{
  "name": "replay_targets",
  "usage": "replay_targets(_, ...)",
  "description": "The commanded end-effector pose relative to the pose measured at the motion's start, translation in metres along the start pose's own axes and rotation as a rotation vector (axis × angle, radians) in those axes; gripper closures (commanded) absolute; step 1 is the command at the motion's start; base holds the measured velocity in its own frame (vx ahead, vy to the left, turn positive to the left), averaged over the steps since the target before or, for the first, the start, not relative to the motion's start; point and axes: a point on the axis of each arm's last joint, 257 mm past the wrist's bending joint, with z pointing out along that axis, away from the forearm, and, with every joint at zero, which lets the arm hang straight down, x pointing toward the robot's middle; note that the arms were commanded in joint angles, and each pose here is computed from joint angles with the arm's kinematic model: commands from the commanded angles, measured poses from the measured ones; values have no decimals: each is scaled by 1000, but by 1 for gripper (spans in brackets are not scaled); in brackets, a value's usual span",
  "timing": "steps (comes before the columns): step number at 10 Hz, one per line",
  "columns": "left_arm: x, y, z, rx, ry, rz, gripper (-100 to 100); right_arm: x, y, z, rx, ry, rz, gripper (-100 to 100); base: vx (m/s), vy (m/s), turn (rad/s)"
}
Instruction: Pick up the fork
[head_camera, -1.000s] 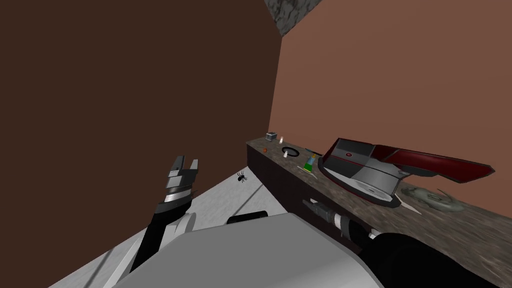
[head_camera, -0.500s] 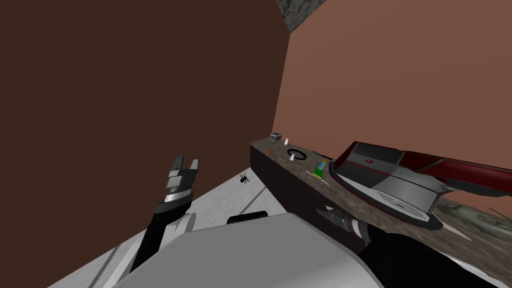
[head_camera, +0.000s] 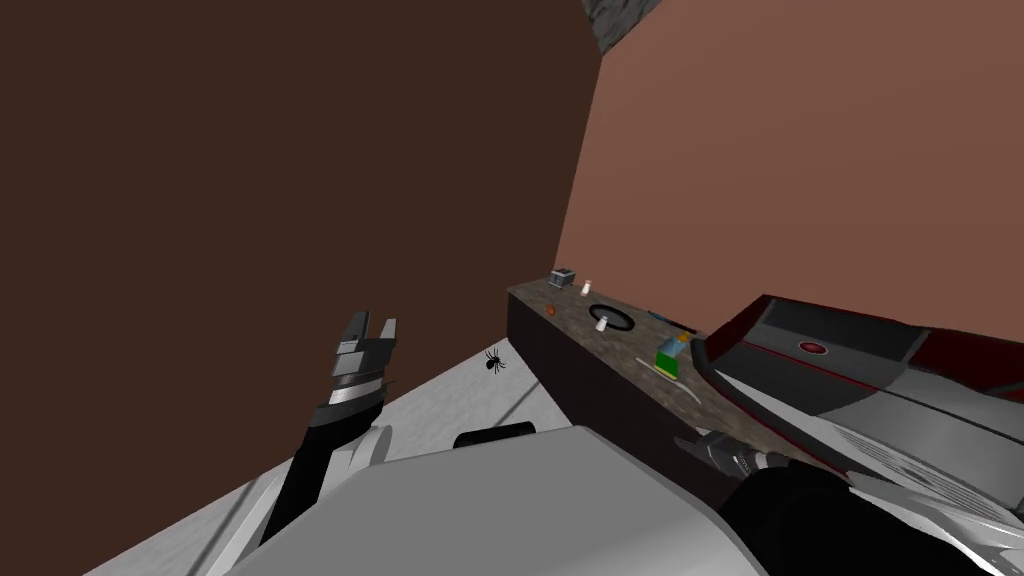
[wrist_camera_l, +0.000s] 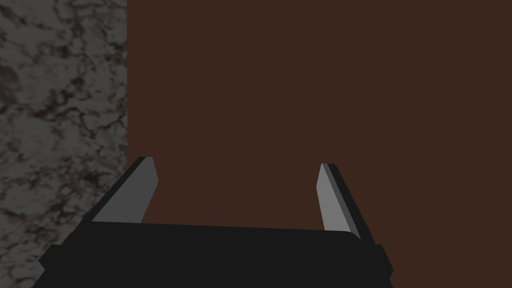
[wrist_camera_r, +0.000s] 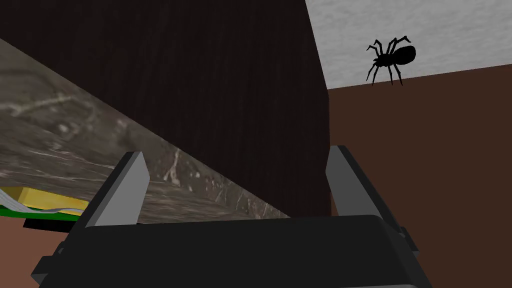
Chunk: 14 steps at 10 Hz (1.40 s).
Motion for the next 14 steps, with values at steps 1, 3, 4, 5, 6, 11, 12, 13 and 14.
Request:
replay_targets(1, 0, 0, 0, 0, 0, 0, 0, 20, -32, -23, 59, 81, -58, -100, 142, 12, 250)
replay_targets(3, 0, 0, 0, 0, 0, 0, 0, 30, -49, -35, 90, 127, -89, -100, 142, -26, 160)
replay_targets(4, 0, 0, 0, 0, 0, 0, 0, 45, -74, -57, 132, 201, -138, -100, 148, -76, 260)
replay_targets(5, 0, 0, 0, 0, 0, 0, 0, 45, -74, -57, 132, 201, -138, -100, 126, -74, 183)
replay_targets(6, 0, 0, 0, 0, 0, 0, 0, 52, -82, -65, 145, 230, -154, -100, 74, -60, 141)
replay_targets(11, 0, 0, 0, 0, 0, 0, 0, 79, -80, -77, 144, 268, -158, -100, 61, -57, 159)
replay_targets(12, 0, 0, 0, 0, 0, 0, 0, 77, -80, -75, 143, 262, -173, -100, 51, -19, 37)
replay_targets(13, 0, 0, 0, 0, 0, 0, 0, 73, -83, -75, 146, 258, -184, -100, 23, -6, 1)
replay_targets(14, 0, 0, 0, 0, 0, 0, 0, 86, -74, -76, 133, 248, -159, -100, 34, -11, 61)
